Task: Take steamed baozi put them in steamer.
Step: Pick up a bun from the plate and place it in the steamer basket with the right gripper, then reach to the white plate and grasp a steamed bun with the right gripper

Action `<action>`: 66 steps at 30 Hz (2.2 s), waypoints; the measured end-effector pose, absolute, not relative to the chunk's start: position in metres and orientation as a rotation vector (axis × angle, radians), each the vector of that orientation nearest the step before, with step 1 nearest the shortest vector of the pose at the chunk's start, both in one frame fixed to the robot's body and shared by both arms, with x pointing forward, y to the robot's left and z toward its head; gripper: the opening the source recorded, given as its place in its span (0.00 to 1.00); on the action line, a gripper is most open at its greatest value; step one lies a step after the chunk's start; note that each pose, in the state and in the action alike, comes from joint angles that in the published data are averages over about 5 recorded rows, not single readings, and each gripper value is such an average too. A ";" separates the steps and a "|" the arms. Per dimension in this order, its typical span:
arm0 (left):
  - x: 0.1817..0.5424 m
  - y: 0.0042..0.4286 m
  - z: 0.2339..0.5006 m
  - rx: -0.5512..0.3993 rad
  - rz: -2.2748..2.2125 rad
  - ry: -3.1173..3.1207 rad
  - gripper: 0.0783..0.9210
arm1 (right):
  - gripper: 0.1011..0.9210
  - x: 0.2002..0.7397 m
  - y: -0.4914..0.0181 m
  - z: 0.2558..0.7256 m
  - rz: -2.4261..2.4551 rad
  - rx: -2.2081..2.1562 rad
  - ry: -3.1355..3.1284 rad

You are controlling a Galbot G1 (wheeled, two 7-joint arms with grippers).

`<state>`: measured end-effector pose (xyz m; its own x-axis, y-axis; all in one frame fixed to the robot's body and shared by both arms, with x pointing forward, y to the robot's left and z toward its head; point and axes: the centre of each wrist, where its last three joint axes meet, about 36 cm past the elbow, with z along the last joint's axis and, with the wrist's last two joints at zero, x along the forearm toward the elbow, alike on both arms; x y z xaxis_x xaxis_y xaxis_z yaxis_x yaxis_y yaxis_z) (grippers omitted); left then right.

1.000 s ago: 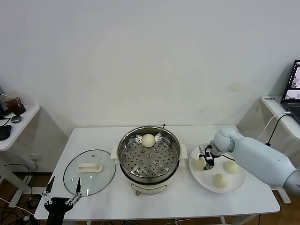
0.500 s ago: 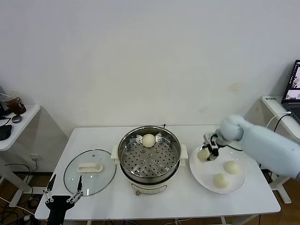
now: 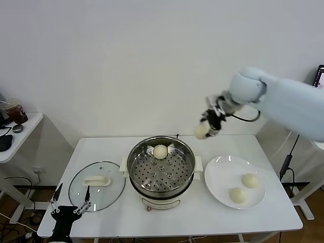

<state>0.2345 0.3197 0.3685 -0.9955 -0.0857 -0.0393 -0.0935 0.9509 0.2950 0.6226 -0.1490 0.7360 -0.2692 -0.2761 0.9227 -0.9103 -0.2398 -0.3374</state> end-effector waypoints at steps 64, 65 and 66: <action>0.246 0.321 0.376 -0.152 0.447 3.033 0.88 | 0.88 0.612 -0.151 0.682 1.469 1.470 -1.278; 0.247 0.321 0.376 -0.149 0.446 3.033 0.88 | 0.88 0.609 -0.166 0.681 1.470 1.465 -1.271; 0.248 0.320 0.376 -0.146 0.446 3.033 0.88 | 0.88 0.606 -0.181 0.680 1.470 1.458 -1.264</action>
<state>0.2477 0.3203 0.3757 -0.9929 -0.0833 -0.0849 -0.1042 0.9533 0.2836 0.6063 -0.1811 0.6802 -0.1205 -0.1518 0.9810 -0.9472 -0.2782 -0.1594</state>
